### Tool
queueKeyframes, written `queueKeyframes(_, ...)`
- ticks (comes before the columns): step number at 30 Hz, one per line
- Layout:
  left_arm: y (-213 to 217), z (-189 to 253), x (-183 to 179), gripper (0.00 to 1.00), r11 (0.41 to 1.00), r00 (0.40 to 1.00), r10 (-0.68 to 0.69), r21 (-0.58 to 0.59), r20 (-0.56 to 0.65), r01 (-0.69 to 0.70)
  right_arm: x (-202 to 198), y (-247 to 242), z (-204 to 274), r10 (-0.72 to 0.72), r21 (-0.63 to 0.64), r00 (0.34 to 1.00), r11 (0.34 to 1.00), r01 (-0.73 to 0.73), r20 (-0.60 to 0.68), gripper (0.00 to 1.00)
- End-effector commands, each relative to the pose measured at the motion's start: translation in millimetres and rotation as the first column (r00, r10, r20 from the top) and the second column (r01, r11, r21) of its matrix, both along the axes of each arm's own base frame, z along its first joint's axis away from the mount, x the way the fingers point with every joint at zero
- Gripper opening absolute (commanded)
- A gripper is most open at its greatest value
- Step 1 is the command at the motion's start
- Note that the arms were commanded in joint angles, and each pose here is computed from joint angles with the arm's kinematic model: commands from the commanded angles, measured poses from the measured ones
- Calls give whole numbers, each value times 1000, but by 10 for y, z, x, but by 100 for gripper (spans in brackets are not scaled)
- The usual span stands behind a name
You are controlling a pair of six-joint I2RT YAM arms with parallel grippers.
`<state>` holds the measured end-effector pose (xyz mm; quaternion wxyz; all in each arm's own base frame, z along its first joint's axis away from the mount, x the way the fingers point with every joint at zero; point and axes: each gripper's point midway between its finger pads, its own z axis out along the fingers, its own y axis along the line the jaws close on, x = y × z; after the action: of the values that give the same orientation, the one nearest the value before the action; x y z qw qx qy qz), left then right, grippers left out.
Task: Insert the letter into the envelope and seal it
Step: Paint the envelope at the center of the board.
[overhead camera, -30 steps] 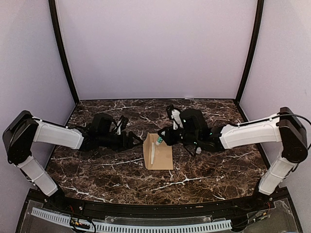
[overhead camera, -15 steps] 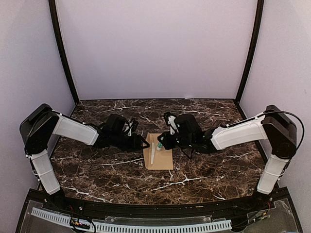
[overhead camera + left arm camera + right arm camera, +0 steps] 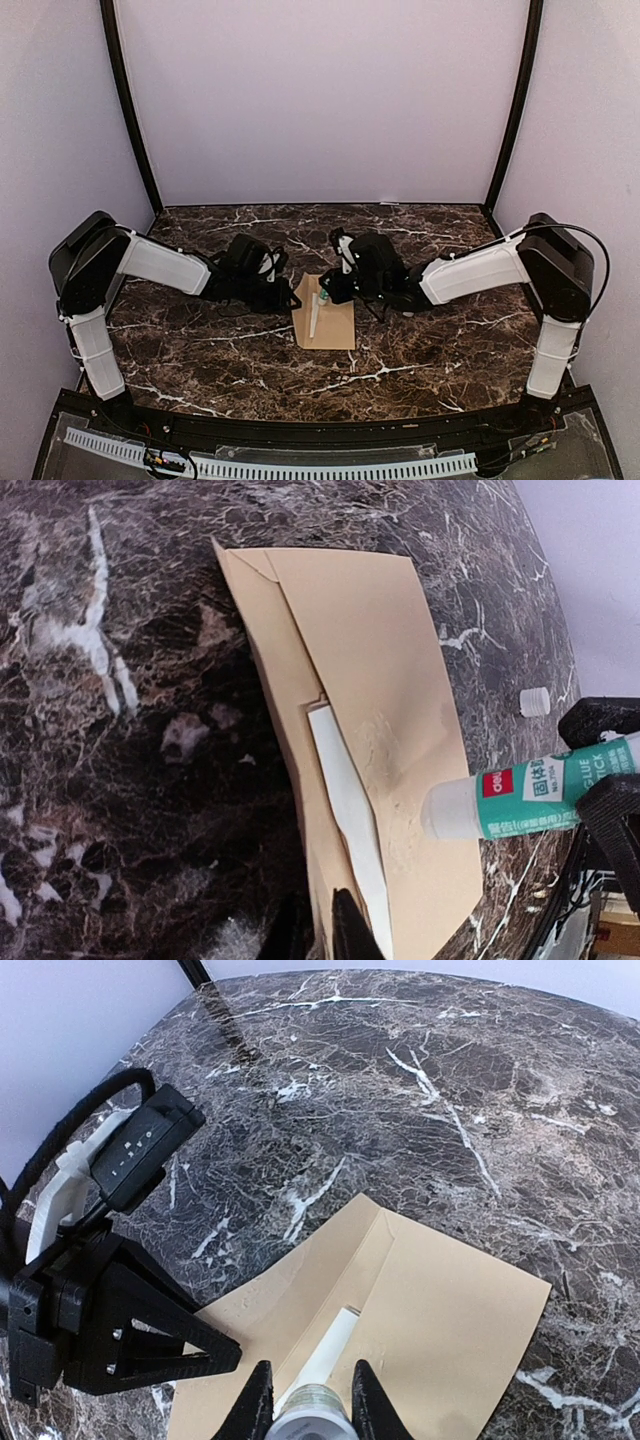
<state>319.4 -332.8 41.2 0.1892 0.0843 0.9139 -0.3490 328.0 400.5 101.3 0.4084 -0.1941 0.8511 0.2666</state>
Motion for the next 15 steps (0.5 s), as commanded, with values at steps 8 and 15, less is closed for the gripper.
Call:
queueKeyframes(8, -5, 49, 38, 0, 999, 1000, -10, 45, 24, 9, 251, 56, 39, -41, -13, 997, 999, 42, 64, 0)
queueKeyframes(15, -5, 60, 52, 0, 998, 999, -13, 55, 29, 12, 246, 41, 14, -48, -16, 997, 999, 49, 55, 0)
